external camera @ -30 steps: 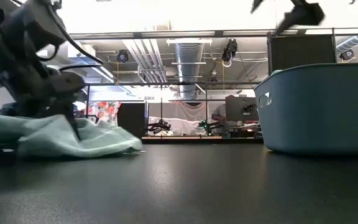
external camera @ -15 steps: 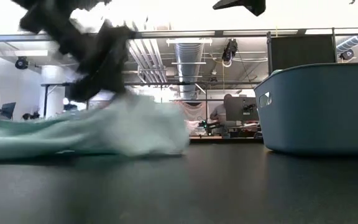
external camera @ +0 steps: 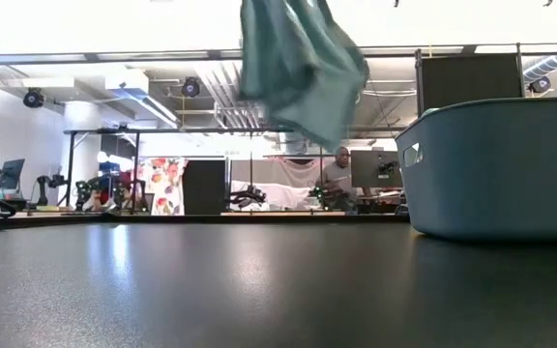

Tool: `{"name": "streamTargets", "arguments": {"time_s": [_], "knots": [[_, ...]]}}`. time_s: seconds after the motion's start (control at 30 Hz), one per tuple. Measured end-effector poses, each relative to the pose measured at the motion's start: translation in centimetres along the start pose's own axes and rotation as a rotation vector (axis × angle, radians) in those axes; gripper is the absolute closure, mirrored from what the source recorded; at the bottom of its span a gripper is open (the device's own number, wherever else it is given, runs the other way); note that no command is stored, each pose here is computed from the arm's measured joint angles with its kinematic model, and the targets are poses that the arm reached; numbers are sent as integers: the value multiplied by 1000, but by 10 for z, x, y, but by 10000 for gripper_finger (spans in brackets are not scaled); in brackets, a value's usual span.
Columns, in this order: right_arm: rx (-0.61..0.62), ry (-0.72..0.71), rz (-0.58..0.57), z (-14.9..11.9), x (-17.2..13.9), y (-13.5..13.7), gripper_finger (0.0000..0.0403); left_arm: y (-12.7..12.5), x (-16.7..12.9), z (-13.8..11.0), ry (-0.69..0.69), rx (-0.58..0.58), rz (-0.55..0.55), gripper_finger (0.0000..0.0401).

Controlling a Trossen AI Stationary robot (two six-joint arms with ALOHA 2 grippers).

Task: Sort towels by color in basket
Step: Put the light blue towel into the light gray bin

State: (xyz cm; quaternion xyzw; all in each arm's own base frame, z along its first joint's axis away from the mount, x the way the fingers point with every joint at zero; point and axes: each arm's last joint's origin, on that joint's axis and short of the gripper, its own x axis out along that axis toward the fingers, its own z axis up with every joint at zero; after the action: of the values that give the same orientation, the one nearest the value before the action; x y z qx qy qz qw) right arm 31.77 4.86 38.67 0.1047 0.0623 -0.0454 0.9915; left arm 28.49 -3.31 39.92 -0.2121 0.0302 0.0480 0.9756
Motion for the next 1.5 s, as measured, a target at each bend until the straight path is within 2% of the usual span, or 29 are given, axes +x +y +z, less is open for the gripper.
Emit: {"name": "streamTargets", "arguments": {"time_s": [0.13,0.27,0.43,0.53,0.57,0.67,0.83,0.97,1.1,1.13,1.2,1.27,1.37,1.4,1.43,1.5], "knots": [[-50,-57,-62,15,13,4,107,-16,7,25,-14,52,-131,399],[-74,-85,-50,29,25,11,155,-26,13,39,-23,90,-170,393],[-75,-9,-65,35,32,14,270,-28,17,47,60,185,-89,366],[-45,51,-81,38,25,13,363,-32,4,60,103,256,-63,337],[-41,68,-86,41,21,13,376,-33,-3,67,113,274,-58,325],[12,132,-132,50,1,9,384,-33,-27,83,176,335,5,292],[98,337,-312,57,-50,-4,392,-27,-67,94,340,389,125,251],[213,534,-394,54,-93,-15,392,-20,-93,95,373,378,210,239],[260,805,-487,39,-129,-24,391,-13,-100,88,365,374,240,240],[275,833,-500,35,-131,-24,391,-12,-101,85,361,371,239,241],[304,819,-418,30,-139,-25,391,-9,-102,80,353,364,237,242],[347,807,-412,23,-140,-27,391,-7,-101,75,337,357,232,242],[359,940,-541,1,-149,-35,391,-3,-98,65,338,346,235,242],[380,946,-555,-7,-146,-36,391,-2,-98,62,339,338,237,242],[420,937,-569,-15,-147,-38,391,0,-97,58,347,330,241,242],[506,968,-672,-34,-145,-42,391,2,-97,54,348,315,246,242]]}}
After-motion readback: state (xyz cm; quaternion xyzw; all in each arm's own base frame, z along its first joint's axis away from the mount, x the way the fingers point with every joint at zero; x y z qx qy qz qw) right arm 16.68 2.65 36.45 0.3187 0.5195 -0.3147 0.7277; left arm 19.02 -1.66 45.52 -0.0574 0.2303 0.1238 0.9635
